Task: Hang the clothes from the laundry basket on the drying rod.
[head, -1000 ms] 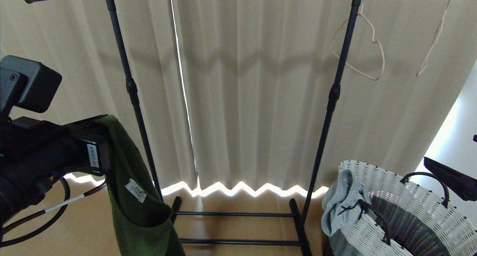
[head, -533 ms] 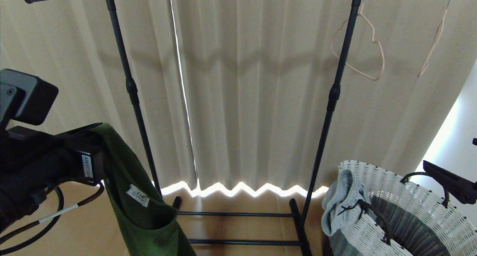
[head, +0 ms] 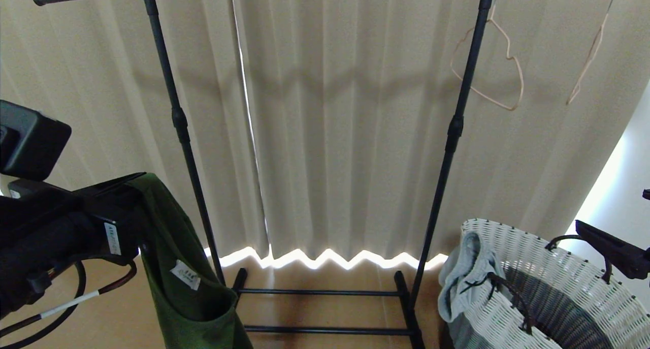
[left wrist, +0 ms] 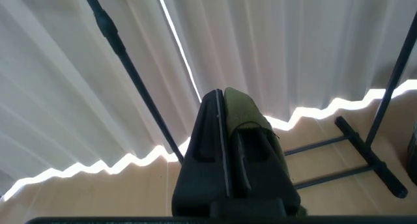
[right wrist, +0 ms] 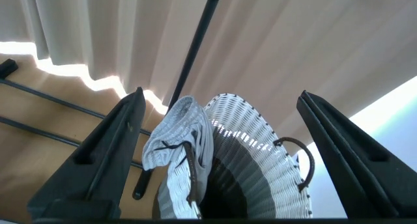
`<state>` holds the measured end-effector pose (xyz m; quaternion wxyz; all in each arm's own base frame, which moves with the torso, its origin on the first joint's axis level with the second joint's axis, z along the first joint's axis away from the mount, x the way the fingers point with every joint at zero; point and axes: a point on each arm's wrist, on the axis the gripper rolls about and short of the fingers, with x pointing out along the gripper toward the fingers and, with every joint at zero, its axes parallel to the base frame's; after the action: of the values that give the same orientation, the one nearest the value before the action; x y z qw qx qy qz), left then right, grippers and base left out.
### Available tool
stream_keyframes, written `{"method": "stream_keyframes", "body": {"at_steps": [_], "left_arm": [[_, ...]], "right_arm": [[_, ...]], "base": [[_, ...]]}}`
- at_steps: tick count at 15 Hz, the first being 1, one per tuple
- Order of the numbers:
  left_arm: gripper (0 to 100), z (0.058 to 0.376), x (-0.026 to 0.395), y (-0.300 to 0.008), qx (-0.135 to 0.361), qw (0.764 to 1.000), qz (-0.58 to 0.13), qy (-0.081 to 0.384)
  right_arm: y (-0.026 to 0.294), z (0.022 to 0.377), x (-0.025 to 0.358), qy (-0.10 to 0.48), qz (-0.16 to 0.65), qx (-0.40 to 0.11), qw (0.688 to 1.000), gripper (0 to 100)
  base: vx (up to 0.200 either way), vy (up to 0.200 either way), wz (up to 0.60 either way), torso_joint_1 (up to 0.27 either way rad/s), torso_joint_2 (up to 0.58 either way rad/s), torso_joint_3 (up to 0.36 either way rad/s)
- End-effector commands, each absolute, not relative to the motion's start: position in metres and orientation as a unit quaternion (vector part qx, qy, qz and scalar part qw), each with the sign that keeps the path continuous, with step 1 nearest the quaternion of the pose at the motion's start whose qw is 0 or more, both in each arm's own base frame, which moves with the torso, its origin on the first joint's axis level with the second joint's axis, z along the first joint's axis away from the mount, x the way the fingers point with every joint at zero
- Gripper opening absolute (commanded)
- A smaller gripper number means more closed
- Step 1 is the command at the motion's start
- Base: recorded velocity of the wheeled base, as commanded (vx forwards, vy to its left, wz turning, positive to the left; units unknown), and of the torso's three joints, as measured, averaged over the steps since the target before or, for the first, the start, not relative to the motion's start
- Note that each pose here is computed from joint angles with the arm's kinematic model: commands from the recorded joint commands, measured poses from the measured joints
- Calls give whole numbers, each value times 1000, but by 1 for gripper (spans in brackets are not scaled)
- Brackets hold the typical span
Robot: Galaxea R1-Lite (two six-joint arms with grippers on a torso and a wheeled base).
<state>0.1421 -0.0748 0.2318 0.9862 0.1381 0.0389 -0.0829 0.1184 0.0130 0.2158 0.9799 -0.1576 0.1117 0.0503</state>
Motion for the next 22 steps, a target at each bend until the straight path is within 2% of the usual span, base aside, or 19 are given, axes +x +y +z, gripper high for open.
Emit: {"method": "stream_keyframes", "body": {"at_steps": [1, 4, 22], "left_arm": [[0, 232, 142, -75, 138, 986, -83, 38], [0, 231, 142, -75, 139, 986, -83, 39], [0, 225, 141, -74, 143, 985, -85, 48]], "right_arm": [[13, 216, 119, 111, 51, -158, 980, 100], [13, 214, 118, 114, 51, -158, 979, 100], [13, 210, 118, 121, 52, -159, 979, 100]], "base": [[0, 0, 0, 46, -232, -178], [0, 0, 0, 59, -250, -259], [0, 0, 0, 196, -491, -284]]}}
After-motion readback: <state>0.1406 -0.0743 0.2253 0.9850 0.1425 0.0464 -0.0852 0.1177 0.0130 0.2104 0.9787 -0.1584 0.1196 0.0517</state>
